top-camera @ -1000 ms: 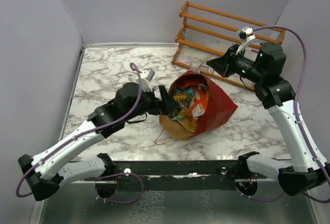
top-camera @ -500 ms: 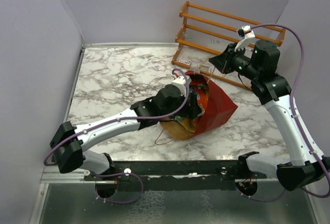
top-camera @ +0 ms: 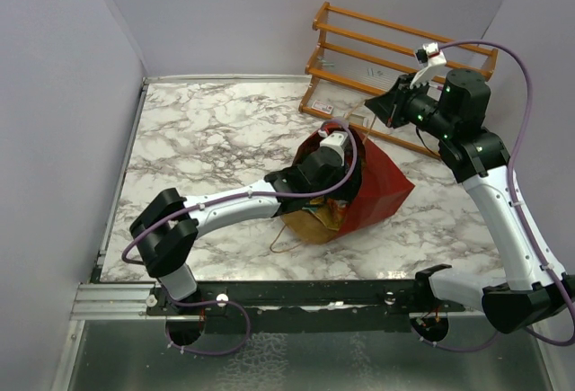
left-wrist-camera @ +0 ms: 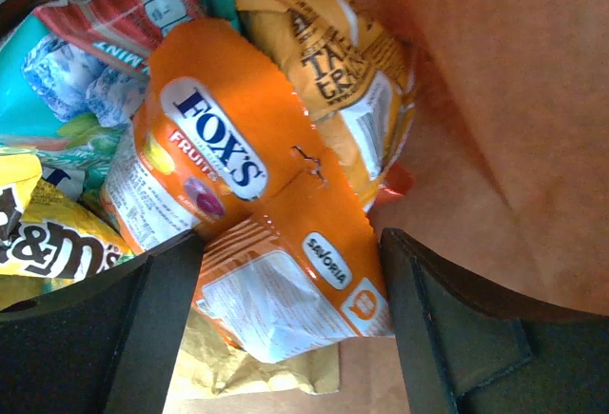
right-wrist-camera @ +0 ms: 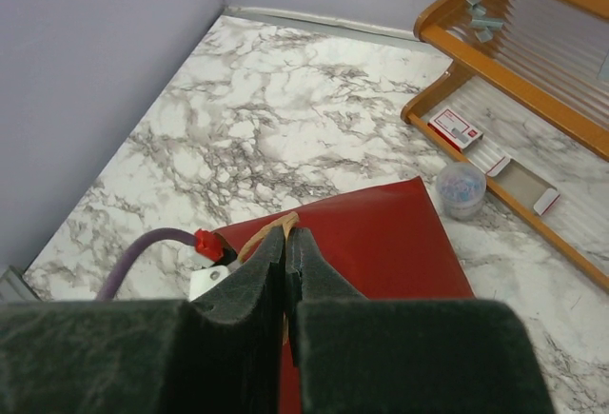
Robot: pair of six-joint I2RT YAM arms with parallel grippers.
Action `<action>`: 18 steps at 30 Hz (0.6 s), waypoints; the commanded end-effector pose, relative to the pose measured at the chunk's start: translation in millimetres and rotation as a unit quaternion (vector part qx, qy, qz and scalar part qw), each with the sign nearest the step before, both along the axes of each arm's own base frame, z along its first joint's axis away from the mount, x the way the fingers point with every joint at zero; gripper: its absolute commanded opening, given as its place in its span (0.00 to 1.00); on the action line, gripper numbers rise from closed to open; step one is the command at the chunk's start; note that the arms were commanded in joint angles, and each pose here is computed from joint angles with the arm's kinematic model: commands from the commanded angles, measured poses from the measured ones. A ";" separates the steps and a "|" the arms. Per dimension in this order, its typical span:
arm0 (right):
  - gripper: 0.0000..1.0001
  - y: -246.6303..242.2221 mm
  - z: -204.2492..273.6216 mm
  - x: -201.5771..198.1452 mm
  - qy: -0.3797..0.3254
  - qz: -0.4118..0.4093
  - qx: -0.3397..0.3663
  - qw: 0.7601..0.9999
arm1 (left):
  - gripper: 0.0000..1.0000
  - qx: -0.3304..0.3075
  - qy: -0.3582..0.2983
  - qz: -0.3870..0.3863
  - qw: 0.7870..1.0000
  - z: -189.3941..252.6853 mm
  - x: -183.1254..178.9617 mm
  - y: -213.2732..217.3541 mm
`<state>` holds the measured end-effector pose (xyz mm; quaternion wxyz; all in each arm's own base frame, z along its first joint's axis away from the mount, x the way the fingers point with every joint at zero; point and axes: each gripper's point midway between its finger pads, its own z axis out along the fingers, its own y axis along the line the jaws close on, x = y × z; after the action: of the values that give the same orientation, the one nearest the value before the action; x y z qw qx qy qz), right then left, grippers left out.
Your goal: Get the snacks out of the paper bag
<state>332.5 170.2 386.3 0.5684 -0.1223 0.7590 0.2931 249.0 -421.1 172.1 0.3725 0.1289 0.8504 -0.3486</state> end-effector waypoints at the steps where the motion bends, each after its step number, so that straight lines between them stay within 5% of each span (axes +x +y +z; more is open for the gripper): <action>1: 0.02 -4.2 20.5 -6.1 -0.033 -0.005 0.002 0.999 | 0.74 -0.001 -0.003 0.019 1.000 -0.5 5.5 -1.2; 12: 0.02 -8.0 24.0 -10.3 -0.041 -0.011 0.000 0.999 | 0.07 0.002 -0.021 0.033 0.999 30.5 -6.4 32.9; 18: 0.02 -9.2 22.4 -13.1 -0.042 -0.012 -0.001 0.999 | 0.00 -0.027 -0.041 0.030 0.998 75.4 -16.9 50.8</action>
<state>323.9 166.9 397.4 0.5825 -0.1266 0.7481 0.2916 235.5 -381.2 193.2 0.3811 0.1160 0.8582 -0.3238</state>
